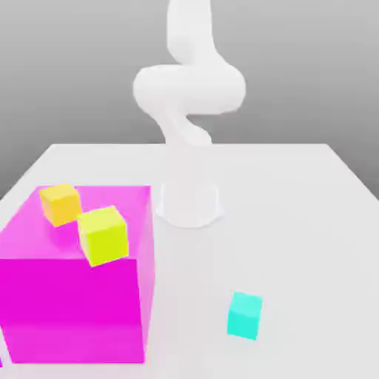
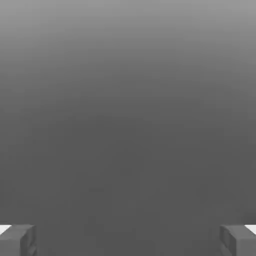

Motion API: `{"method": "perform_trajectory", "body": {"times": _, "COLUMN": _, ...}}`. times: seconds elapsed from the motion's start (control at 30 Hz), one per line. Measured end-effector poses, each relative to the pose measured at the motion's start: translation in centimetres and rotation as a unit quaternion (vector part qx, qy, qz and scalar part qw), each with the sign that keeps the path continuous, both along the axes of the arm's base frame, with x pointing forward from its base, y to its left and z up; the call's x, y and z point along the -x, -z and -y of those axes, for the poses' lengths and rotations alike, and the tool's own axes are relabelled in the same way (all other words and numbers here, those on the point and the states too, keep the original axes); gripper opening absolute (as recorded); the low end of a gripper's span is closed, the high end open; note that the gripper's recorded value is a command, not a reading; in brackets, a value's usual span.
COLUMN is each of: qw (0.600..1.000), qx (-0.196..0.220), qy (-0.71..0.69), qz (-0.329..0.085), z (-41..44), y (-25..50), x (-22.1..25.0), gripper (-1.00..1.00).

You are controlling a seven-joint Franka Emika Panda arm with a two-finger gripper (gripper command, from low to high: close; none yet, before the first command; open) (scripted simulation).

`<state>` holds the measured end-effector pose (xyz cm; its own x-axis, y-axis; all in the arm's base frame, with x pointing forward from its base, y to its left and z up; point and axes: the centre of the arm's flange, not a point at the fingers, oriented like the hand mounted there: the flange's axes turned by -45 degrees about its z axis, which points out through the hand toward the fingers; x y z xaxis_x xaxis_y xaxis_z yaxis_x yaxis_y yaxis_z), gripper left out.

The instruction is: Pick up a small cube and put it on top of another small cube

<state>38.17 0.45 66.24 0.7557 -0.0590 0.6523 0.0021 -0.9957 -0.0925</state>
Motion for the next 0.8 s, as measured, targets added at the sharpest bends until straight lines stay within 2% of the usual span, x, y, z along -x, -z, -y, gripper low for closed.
{"method": "perform_trajectory", "body": {"times": 0.17, "qw": 0.993, "qx": -0.063, "qy": -0.002, "qz": -0.096, "z": -2.5, "y": 11.1, "x": -5.3, "gripper": 0.0}}
{"method": "perform_trajectory", "body": {"times": 0.37, "qw": 0.974, "qx": -0.089, "qy": 0.021, "qz": -0.206, "z": -6.4, "y": 24.6, "x": -7.2, "gripper": 0.0}}
{"method": "perform_trajectory", "body": {"times": 0.6, "qw": 0.946, "qx": -0.059, "qy": 0.074, "qz": -0.31, "z": -9.7, "y": 38.8, "x": -4.3, "gripper": 0.0}}
{"method": "perform_trajectory", "body": {"times": 0.7, "qw": 0.935, "qx": -0.029, "qy": 0.104, "qz": -0.339, "z": -9.9, "y": 43.8, "x": -1.9, "gripper": 0.0}}
{"method": "perform_trajectory", "body": {"times": 0.8, "qw": 0.929, "qx": -0.011, "qy": 0.123, "qz": -0.348, "z": -9.5, "y": 46.9, "x": -0.8, "gripper": 0.0}}
